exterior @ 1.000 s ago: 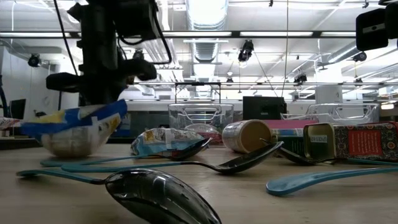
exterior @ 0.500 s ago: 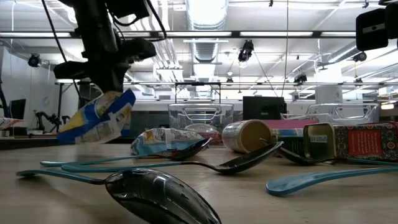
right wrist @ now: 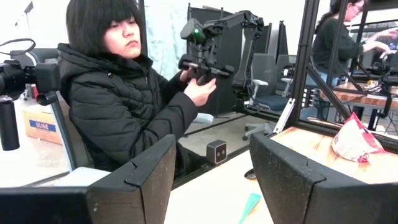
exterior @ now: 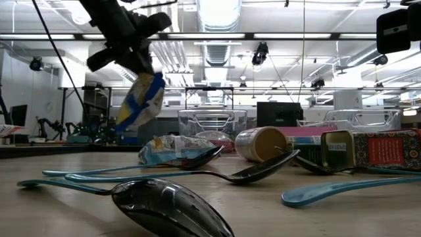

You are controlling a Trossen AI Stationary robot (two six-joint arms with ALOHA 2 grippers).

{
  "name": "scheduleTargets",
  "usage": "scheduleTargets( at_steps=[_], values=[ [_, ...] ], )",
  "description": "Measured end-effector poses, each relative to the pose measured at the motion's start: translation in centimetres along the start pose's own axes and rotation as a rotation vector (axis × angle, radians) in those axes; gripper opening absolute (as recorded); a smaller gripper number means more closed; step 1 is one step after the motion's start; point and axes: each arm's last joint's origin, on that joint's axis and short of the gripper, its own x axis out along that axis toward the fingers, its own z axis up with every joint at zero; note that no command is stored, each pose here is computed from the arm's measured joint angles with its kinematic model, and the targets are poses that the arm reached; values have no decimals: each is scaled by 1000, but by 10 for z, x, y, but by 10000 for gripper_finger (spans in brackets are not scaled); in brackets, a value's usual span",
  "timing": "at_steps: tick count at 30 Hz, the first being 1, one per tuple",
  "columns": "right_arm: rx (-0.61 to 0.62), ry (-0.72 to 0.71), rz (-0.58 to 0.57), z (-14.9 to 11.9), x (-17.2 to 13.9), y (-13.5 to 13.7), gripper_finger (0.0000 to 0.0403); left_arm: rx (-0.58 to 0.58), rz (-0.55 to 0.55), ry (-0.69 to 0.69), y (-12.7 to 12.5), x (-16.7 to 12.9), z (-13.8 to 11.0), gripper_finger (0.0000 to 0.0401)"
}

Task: Pick & Place Food Item
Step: Put the dark blue noodle pack into the left transparent bin

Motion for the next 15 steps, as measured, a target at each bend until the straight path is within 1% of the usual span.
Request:
scheduleTargets(
  at_steps=[9,12,15],
  values=[
    [1,0,0,0,0,0,206,149,-72,-276,-18,-4,18,3],
    [1,0,0,0,0,0,206,199,-117,-395,-27,-7,30,3],
    [0,0,0,0,0,0,206,281,-151,-515,-34,-11,45,3]
  ],
)
